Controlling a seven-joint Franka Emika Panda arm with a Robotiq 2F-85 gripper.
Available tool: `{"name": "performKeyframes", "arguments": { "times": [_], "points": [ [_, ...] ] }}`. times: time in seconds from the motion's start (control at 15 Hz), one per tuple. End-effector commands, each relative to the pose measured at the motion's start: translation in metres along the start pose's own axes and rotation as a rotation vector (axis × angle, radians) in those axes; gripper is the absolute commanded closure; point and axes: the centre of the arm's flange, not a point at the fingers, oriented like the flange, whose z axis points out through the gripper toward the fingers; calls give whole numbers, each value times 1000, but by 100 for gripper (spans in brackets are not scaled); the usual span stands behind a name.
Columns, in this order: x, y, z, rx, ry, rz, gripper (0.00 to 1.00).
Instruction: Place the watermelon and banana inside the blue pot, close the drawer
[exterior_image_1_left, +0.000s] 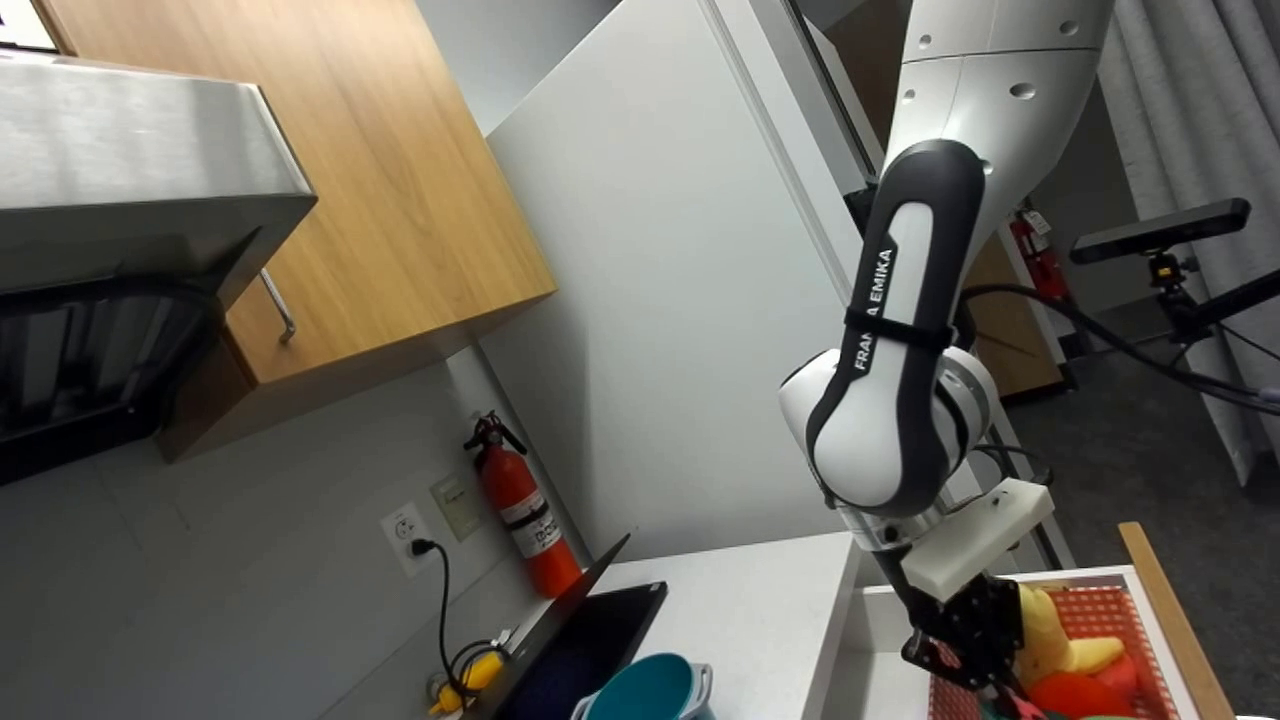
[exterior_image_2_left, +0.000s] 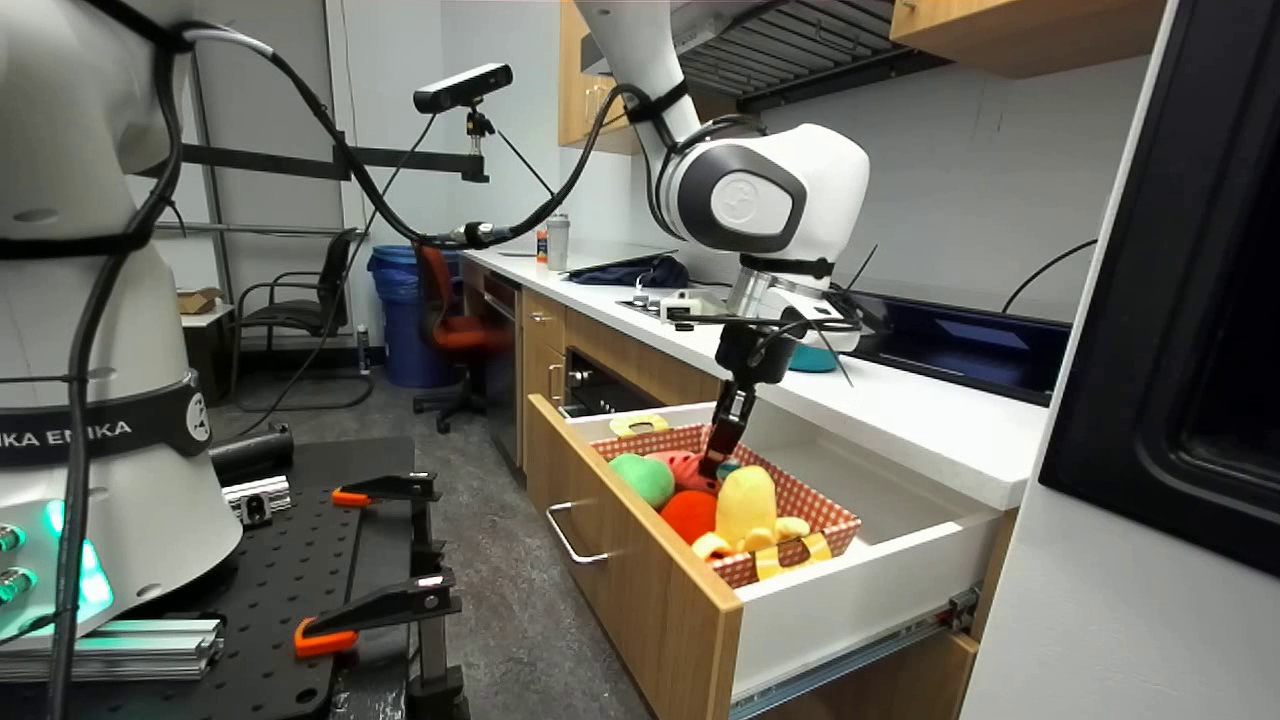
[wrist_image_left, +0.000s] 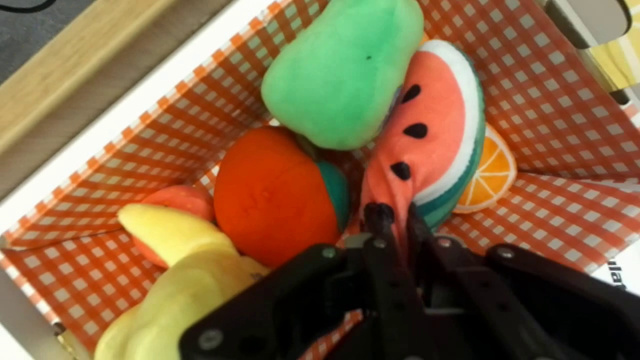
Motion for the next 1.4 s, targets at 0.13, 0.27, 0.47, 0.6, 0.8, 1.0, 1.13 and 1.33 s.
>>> {"name": "performKeyframes", "arguments": {
  "times": [0.13, 0.27, 0.47, 0.6, 0.8, 1.0, 1.13, 1.33],
  "points": [
    [-40, -5, -50, -11, 34, -49, 97],
    [-48, -10, -65, -15, 57, -74, 97],
    [-59, -19, -87, -40, 110, -127, 97],
    [-64, -29, -101, -62, 160, -166, 97],
    [-71, -48, -119, -89, 225, -217, 97],
    [-77, -68, -135, -129, 303, -272, 97],
    [-79, -83, -145, -155, 356, -308, 97],
    [-79, -106, -161, -201, 463, -365, 97]
  ]
}}
